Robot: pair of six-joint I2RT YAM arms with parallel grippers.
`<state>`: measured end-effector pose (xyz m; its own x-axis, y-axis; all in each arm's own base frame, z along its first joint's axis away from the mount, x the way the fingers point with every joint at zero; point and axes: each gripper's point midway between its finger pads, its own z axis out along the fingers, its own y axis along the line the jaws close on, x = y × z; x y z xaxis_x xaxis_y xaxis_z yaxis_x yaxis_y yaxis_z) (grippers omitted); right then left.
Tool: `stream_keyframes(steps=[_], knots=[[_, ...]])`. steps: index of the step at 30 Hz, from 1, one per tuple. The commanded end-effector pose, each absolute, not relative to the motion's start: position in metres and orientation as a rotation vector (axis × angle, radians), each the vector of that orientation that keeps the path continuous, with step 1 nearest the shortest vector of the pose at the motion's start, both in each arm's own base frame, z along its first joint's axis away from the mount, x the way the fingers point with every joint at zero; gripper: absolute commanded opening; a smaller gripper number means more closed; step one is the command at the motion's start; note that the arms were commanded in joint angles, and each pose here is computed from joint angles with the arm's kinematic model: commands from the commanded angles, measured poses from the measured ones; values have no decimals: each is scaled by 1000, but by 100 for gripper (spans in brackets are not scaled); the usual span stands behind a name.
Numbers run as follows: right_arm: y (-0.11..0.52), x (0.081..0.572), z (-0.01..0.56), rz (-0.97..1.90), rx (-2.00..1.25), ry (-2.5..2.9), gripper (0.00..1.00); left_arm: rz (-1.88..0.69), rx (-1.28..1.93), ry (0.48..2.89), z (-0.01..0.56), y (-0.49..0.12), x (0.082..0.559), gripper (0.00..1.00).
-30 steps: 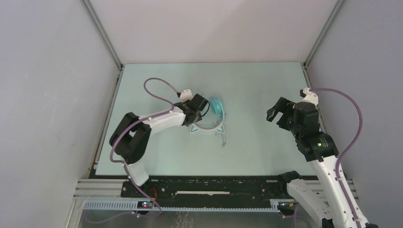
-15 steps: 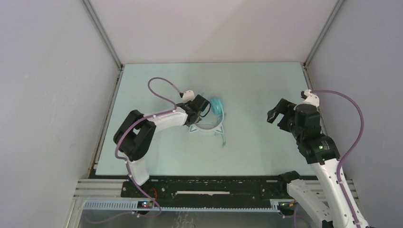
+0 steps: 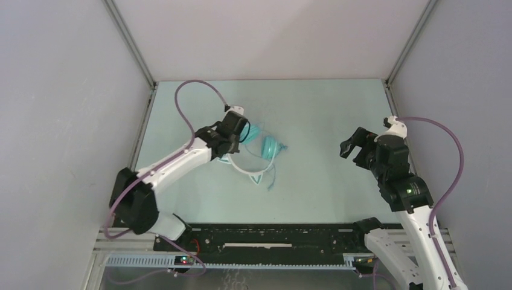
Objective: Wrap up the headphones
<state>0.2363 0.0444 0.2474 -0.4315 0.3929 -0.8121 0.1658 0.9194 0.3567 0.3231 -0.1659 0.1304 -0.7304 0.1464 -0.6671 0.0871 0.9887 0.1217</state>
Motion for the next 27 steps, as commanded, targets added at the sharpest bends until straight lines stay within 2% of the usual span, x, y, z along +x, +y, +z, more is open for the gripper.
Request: stream_keyframes(steps=[1,7,15,17,19,20,21,23,27], knots=[[54,240,241,322,396,2035,100,154,349,2413,157,-139,287,0],[60,245,234,342,382,2054,100,266,176,2513,121,-97,264,0],[63,246,231,350,370,2064,100,407,28,2580,94,-75,297,1],[60,243,231,334,364,2064,100,437,-12,2594,95,-70,303,17],[58,240,230,318,359,2067,100,436,-37,2590,100,-67,306,66],[57,239,229,313,353,2070,100,427,-52,2579,106,-66,307,82],[57,239,229,310,348,2068,100,420,-70,2569,113,-65,306,90],[57,238,228,308,338,2069,100,389,-137,2529,132,-64,302,96],[60,242,227,321,330,2071,100,308,-384,2465,146,-58,279,96]])
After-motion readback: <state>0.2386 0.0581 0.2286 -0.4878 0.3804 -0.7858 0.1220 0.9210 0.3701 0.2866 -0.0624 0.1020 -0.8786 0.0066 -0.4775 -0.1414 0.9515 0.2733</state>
